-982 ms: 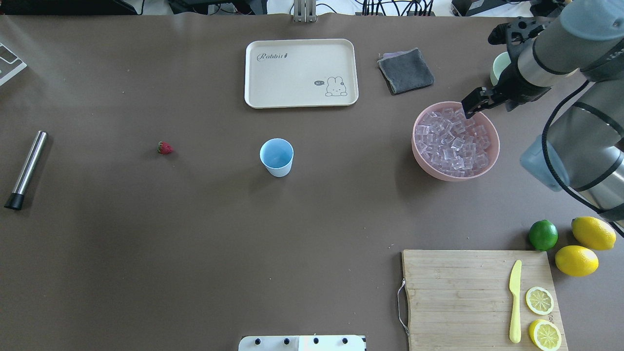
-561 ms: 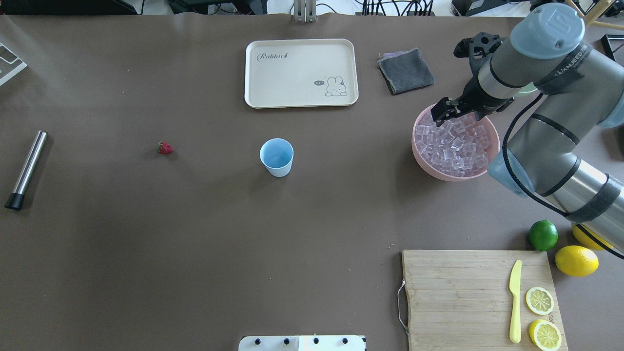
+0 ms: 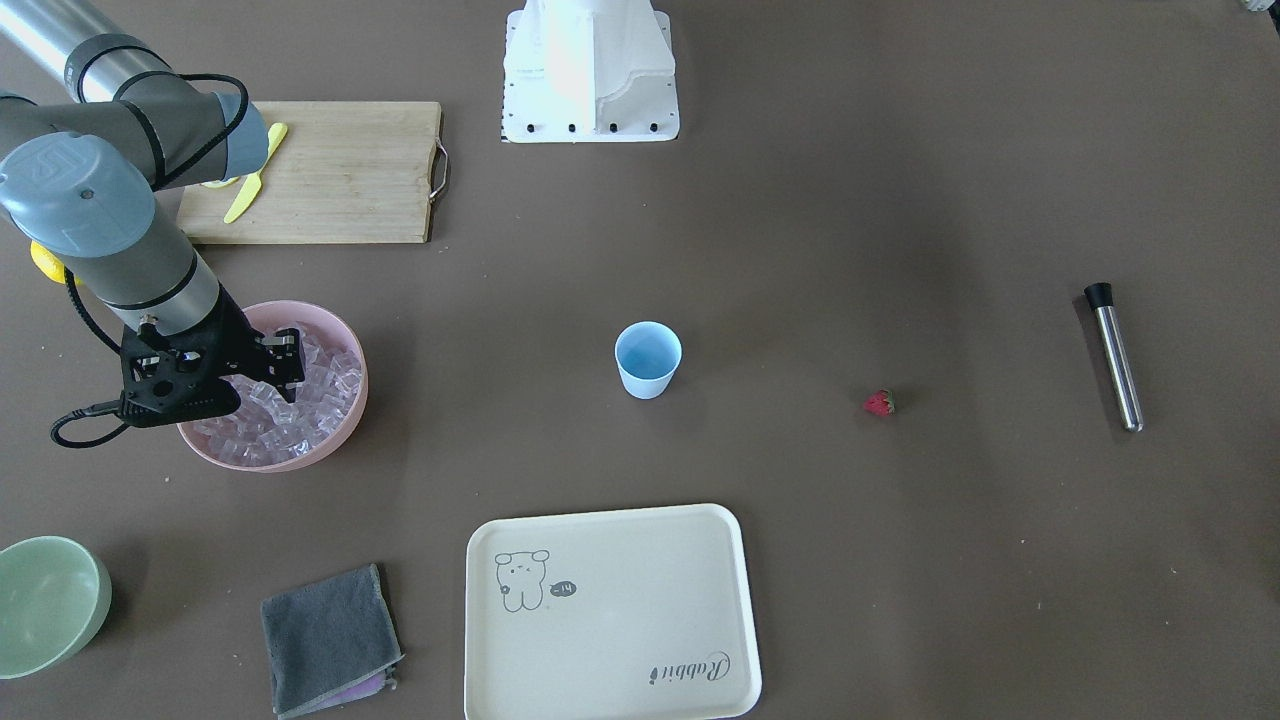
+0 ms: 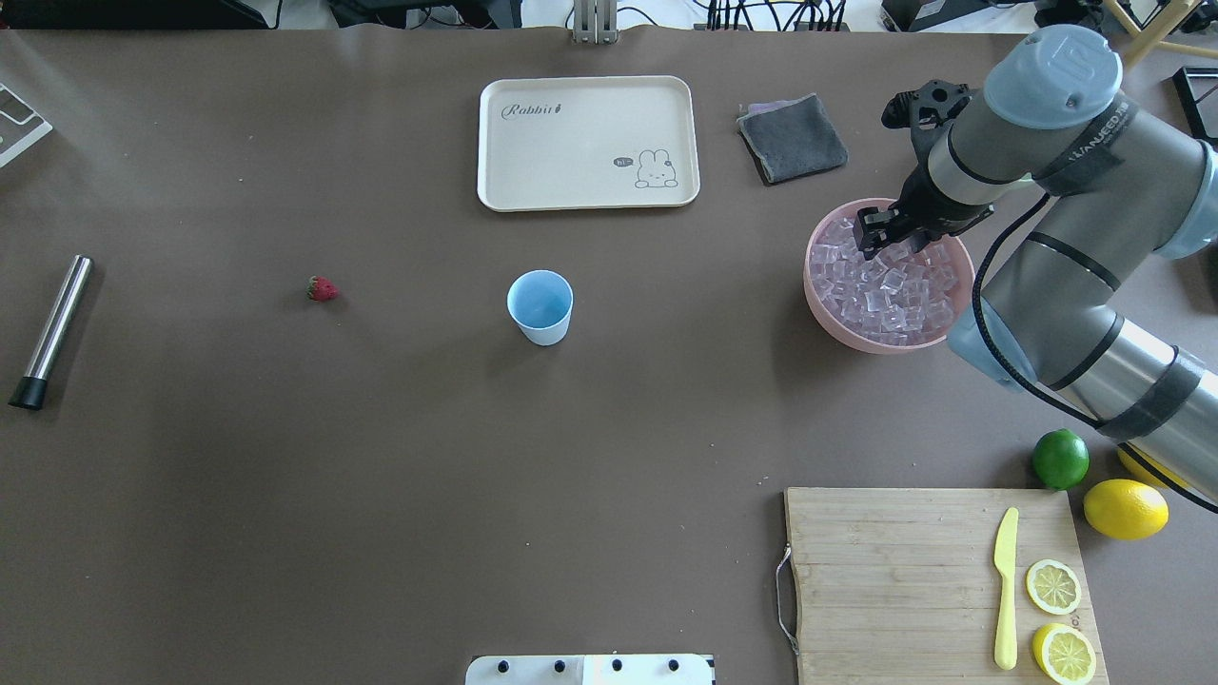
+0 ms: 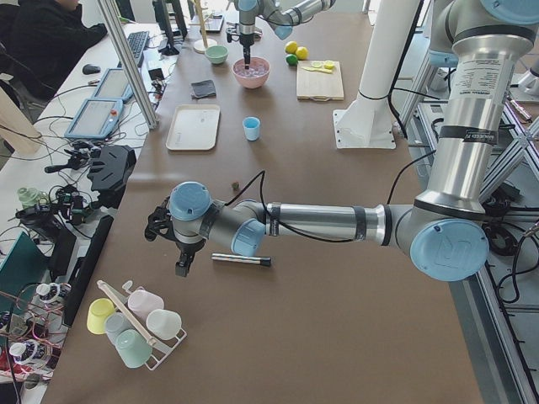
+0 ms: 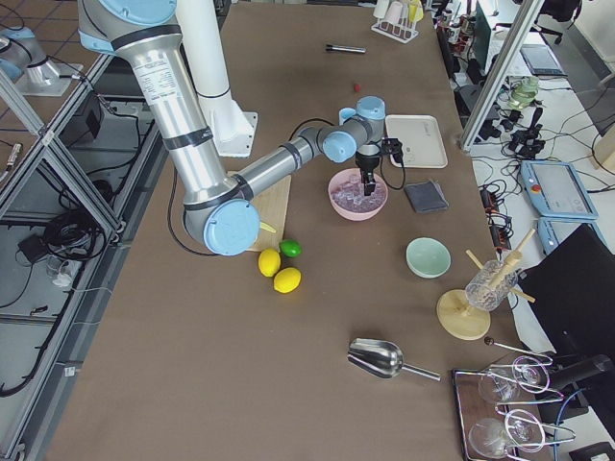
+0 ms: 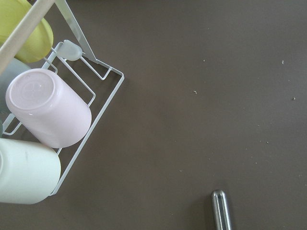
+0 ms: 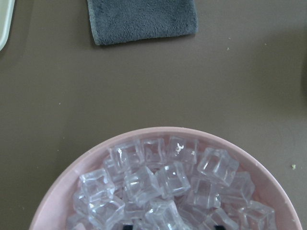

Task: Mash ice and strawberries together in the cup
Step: 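Move the right gripper over the pink bowl and lower into the ice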

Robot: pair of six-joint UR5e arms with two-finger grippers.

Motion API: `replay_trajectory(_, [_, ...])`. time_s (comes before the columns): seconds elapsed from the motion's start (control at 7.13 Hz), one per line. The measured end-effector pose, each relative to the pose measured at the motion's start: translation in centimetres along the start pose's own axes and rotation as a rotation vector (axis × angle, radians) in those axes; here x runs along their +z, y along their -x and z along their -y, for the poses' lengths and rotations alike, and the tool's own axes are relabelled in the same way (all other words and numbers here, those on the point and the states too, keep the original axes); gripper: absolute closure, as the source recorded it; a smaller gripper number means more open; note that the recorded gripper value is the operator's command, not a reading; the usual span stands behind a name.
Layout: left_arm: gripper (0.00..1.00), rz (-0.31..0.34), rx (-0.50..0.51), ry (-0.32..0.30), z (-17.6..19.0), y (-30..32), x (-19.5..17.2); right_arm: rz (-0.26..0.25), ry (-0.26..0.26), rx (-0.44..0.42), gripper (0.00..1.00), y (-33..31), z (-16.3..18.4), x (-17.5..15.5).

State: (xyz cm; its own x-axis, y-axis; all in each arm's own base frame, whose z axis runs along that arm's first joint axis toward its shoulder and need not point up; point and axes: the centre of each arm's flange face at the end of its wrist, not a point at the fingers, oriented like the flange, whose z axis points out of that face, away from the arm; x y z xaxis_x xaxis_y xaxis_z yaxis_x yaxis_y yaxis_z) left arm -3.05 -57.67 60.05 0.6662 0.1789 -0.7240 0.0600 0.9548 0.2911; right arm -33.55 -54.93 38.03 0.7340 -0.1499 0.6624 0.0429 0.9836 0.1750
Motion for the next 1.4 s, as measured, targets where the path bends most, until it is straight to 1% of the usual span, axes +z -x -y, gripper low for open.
replay_trajectory(0.56, [0.02, 0.001, -0.001, -0.003, 0.0, 0.1, -0.2, -0.023, 0.022, -0.015, 0.34, 0.6, -1.0, 1.7])
replay_trajectory(0.98, [0.02, 0.003, -0.003, -0.009, 0.0, 0.2, -0.5, -0.048, 0.027, -0.014, 0.38, 0.2, -1.3, 2.8])
replay_trajectory(1.12, [0.02, 0.002, -0.002, -0.01, 0.1, 0.1, -0.6, -0.05, 0.028, -0.014, 0.5, 0.1, -1.3, 2.9])
replay_trajectory(1.26, [0.02, 0.002, -0.001, -0.011, 0.1, 0.1, -0.6, -0.051, 0.029, -0.014, 0.67, 0.1, -1.3, 3.0])
replay_trajectory(1.4, [0.02, 0.003, -0.001, -0.012, 0.1, 0.1, -0.7, -0.052, 0.032, -0.013, 0.71, 0.1, -1.4, 3.1])
